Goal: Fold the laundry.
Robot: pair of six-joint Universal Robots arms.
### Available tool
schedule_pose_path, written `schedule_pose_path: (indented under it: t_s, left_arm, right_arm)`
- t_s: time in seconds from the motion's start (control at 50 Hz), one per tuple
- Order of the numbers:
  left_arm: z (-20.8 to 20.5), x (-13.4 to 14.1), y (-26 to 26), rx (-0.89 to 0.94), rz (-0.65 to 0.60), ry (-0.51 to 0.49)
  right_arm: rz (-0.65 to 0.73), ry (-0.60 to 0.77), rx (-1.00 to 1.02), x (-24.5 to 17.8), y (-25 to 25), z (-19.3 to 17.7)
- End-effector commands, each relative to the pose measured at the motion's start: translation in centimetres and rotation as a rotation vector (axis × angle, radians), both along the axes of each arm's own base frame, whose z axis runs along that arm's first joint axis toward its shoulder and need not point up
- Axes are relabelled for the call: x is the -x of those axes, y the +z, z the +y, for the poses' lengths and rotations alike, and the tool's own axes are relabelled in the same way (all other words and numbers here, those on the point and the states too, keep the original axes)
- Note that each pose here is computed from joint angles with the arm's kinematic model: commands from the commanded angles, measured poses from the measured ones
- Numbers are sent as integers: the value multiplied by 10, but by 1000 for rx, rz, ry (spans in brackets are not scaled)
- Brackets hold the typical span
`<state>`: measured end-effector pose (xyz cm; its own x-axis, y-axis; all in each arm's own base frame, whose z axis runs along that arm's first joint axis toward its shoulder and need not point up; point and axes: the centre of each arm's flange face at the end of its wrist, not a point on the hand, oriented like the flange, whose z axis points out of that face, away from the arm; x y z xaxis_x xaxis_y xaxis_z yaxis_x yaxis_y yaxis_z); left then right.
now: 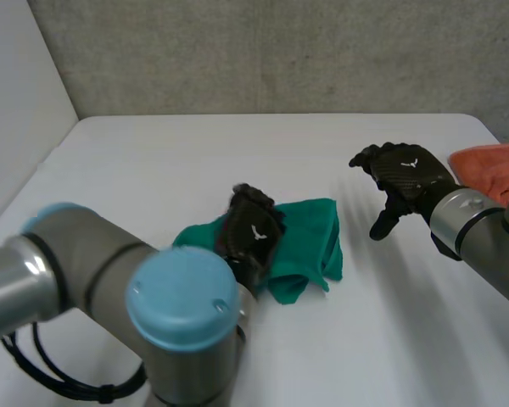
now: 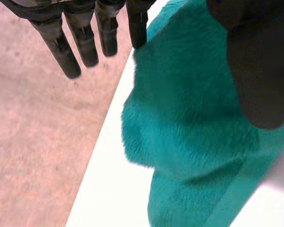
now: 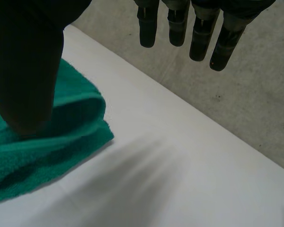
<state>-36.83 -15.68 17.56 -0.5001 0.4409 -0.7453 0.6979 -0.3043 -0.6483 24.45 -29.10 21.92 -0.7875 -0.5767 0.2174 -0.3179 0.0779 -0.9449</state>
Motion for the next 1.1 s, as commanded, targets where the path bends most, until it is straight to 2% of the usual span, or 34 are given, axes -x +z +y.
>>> schedule_pose_path:
  t_s: [0.02, 0.12, 0.2, 0.32, 0.38, 0.46, 0.52, 0.62, 0.7, 0.84, 0.96, 1.1]
  left_arm:
    - [-23, -28, 55, 43, 108, 105]
    - [-26, -34, 78, 30, 273, 127]
    - [-26, -35, 80, -48, 409, 134]
    - [-19, -29, 73, -150, 484, 110]
    - [-16, -20, 63, -192, 481, 63]
    - [-6, 6, 48, -249, 455, -69]
    - [-7, 14, 38, -263, 440, -85]
    - [-19, 23, 15, -290, 387, -58]
    - [-21, 19, 0, -293, 288, -13]
    - [-27, 9, 1, -215, 194, 65]
    - [-35, 0, 26, -168, 226, 91]
    - [-43, -14, 88, -59, 356, 98]
  right_arm:
    - [-12, 5, 32, -2, 12, -5]
    - [-16, 4, 48, -4, 23, -9]
    - [-7, 4, 2, -4, 25, -8]
    - [15, 4, -105, -8, 0, -17]
    - [18, 3, -132, -10, -11, -23]
    - [28, 5, -178, -13, -34, -34]
    - [27, 5, -200, -16, -44, -38]
    - [0, -11, -238, -17, -56, -45]
    - [-5, -13, -235, -16, -54, -46]
    - [-5, -16, -207, -14, -44, -47]
    - [-18, -28, -203, -13, -39, -47]
    - [-59, -51, -311, -12, -40, -38]
